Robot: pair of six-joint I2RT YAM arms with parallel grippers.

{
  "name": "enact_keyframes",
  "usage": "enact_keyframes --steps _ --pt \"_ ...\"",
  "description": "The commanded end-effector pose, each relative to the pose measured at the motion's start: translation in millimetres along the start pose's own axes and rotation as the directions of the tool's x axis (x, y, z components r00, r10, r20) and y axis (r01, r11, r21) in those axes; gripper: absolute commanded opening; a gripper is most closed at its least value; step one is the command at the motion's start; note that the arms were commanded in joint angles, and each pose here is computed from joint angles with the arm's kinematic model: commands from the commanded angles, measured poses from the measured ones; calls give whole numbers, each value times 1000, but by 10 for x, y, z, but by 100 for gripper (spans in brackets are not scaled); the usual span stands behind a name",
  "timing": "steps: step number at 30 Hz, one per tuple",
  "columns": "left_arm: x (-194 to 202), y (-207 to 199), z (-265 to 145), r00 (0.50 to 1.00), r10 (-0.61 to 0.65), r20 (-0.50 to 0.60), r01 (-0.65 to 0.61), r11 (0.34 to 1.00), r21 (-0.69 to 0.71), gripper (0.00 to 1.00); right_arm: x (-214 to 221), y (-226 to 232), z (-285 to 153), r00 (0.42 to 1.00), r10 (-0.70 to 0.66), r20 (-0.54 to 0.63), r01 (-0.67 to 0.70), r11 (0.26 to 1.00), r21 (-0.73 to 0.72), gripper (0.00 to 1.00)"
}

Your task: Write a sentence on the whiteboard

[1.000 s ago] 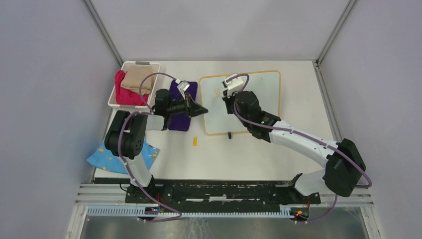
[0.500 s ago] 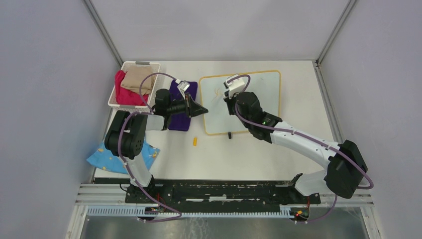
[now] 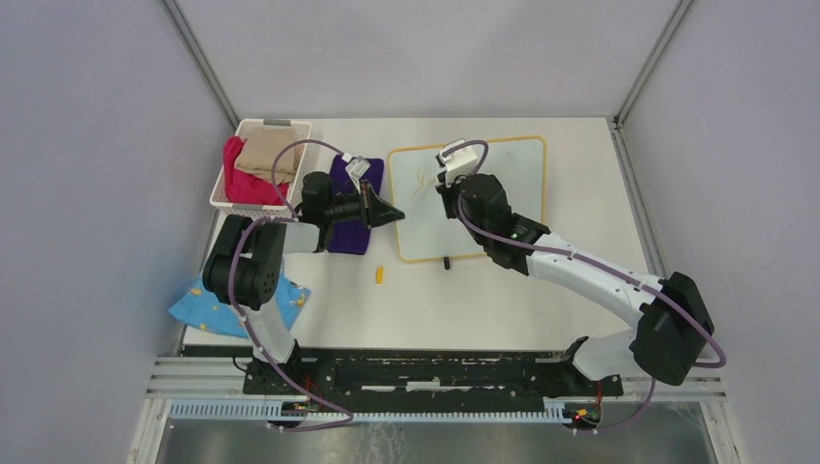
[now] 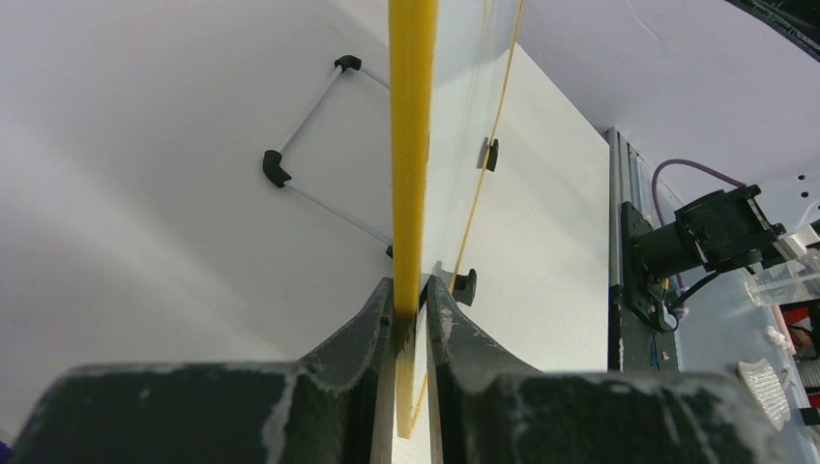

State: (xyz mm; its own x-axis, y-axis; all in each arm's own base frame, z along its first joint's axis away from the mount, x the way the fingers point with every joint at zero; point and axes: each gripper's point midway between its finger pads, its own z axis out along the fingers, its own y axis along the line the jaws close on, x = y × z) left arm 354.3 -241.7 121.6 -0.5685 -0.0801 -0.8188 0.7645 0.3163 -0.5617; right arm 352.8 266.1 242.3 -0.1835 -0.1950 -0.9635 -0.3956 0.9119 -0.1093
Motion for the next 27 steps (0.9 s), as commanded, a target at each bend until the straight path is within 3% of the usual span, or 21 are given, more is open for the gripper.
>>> enact_keyframes --steps 1,27 --pt "0 57 5 999 35 -9 -35 999 -40 2 -285 -69 6 998 16 63 -18 999 27 0" --pt "21 64 8 999 33 -17 -34 999 -42 2 -273 46 -12 997 37 69 -34 999 -40 0"
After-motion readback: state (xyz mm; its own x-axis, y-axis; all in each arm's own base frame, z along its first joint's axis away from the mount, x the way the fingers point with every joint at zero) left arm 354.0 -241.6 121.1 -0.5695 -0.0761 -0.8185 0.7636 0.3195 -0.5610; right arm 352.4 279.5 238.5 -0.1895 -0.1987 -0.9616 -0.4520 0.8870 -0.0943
